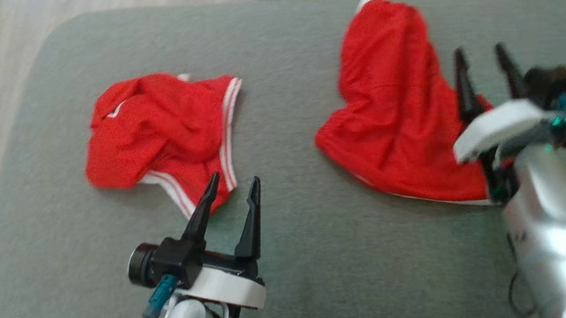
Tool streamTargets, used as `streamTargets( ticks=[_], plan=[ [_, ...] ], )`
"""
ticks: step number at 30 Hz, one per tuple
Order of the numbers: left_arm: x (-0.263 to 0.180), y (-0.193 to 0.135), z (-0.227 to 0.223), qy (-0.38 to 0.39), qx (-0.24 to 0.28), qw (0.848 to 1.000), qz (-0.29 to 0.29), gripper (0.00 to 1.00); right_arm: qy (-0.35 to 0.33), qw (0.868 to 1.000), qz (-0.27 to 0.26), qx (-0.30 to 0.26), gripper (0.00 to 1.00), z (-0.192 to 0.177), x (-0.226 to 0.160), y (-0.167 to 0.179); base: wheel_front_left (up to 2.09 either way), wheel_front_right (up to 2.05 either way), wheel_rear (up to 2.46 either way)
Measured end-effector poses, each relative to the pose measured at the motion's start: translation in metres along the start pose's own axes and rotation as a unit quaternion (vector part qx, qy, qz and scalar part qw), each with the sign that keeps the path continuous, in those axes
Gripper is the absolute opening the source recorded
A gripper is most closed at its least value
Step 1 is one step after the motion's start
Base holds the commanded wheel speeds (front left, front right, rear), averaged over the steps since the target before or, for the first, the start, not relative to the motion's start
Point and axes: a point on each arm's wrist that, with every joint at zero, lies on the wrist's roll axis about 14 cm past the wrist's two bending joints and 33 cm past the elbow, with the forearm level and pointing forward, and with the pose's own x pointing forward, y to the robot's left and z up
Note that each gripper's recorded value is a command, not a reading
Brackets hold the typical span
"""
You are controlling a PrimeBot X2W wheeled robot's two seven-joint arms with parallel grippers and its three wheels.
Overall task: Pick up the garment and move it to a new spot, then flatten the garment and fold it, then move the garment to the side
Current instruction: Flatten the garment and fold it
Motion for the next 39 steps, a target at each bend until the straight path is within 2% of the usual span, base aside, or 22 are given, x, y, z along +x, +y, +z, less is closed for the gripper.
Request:
streamTargets(
  ticks=[4,6,9,10,16,19,25,31,36,37,38,39],
  plan=[
    [0.005,-0.017,-0.002,0.002,0.002,1.000,-0.028,1.00,-0.022,0.999,-0.006,0.033,1.00,-0.006,-0.045,-0.005,0.00,0.00,0.00],
    [0.010,-0.028,-0.001,-0.001,0.002,0.999,-0.046,1.00,-0.002,0.998,-0.029,0.055,1.00,-0.032,-0.086,-0.016,0.00,0.00,0.00],
    [0.016,-0.042,0.001,-0.004,0.005,0.998,-0.068,1.00,0.022,0.997,-0.053,0.060,1.00,-0.055,-0.121,-0.026,0.00,0.00,0.00],
    [0.017,-0.044,0.000,-0.004,0.007,0.997,-0.071,1.00,0.019,0.997,-0.055,0.057,1.00,-0.053,-0.122,-0.027,0.00,0.00,0.00],
    [0.019,-0.042,-0.010,0.010,0.002,0.997,-0.074,1.00,0.004,0.999,-0.050,0.015,1.00,-0.022,-0.091,-0.034,0.00,0.00,0.00],
    [0.018,-0.035,-0.014,0.016,-0.001,0.998,-0.065,1.00,0.032,0.998,-0.057,-0.001,1.00,-0.018,-0.070,-0.042,0.00,0.00,0.00],
    [0.017,-0.016,-0.022,0.028,-0.002,0.999,-0.041,1.00,0.161,0.984,-0.075,-0.017,1.00,-0.059,-0.045,-0.056,0.00,0.00,0.00],
    [0.018,-0.001,-0.026,0.034,-0.001,0.999,-0.021,1.00,0.225,0.972,-0.059,-0.037,1.00,-0.084,-0.026,-0.046,0.00,0.00,0.00],
    [0.017,0.007,-0.032,0.043,-0.003,0.999,-0.011,1.00,0.278,0.957,-0.049,-0.070,1.00,-0.106,-0.016,-0.046,0.00,0.00,0.00],
    [0.017,0.008,-0.032,0.044,-0.003,0.999,-0.010,1.00,0.281,0.956,-0.048,-0.073,0.94,-0.106,-0.012,-0.046,0.00,0.00,0.00],
    [0.017,0.009,-0.033,0.045,-0.003,0.999,-0.009,1.00,0.282,0.955,-0.046,-0.078,0.00,-0.105,-0.008,-0.047,0.00,0.00,0.00],
    [0.017,0.010,-0.033,0.046,-0.003,0.999,-0.008,1.00,0.283,0.954,-0.046,-0.083,0.00,-0.103,-0.005,-0.048,0.00,0.00,0.00]
  ],
)
